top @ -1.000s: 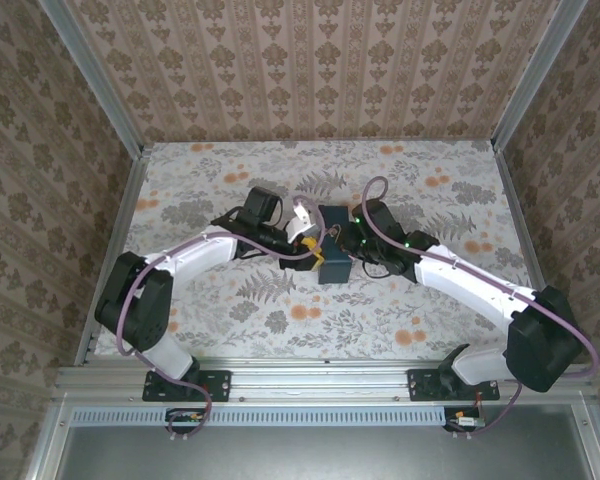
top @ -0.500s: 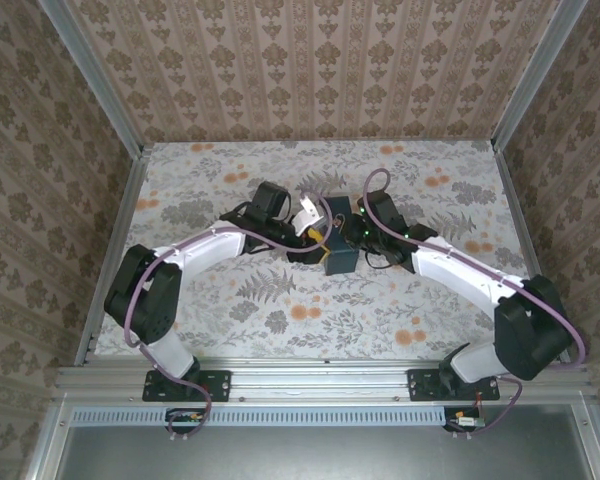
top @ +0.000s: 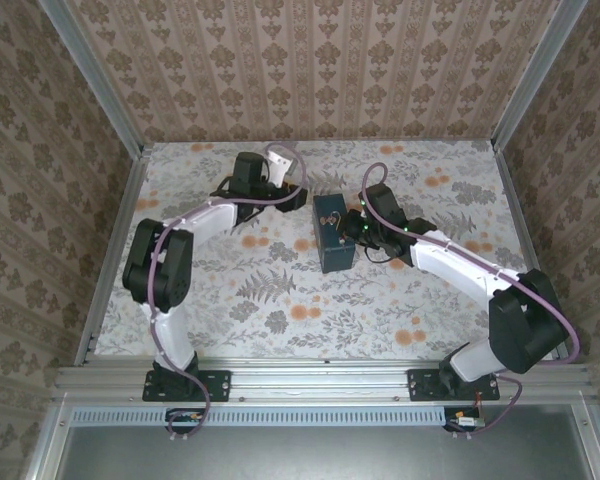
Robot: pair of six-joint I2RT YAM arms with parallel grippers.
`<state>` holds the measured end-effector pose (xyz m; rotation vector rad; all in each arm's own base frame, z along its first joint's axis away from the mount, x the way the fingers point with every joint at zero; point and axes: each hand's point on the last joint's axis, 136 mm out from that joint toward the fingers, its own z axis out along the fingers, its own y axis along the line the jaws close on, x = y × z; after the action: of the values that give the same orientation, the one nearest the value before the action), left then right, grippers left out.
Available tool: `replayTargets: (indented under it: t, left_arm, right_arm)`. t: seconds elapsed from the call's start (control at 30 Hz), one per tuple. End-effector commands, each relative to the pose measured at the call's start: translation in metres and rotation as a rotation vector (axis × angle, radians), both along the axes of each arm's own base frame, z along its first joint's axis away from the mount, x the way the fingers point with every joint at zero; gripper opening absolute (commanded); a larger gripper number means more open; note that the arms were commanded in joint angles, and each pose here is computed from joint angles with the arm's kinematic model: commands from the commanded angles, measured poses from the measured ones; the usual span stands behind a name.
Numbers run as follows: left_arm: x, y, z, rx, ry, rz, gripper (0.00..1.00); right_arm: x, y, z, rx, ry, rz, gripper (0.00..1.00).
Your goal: Unlock a padlock with a key
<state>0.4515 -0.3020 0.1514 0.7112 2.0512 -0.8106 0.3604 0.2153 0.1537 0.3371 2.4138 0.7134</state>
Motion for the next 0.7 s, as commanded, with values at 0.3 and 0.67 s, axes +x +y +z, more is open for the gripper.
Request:
replayTargets:
  t: [0.3,0.67]
  left_arm:
    - [-0.002,-0.065,0.003,-0.036,0.028,-0.178,0.48]
    - [-0.037,-0.069,-0.006,-0.09,0.152,-0.314,0.29]
  right_arm:
    - [0.012,0.004,0.016,0.027,-0.054,-0.013,0.0]
    - [0.028,0.018,0.018,0.053,-0.066,0.01,0.0]
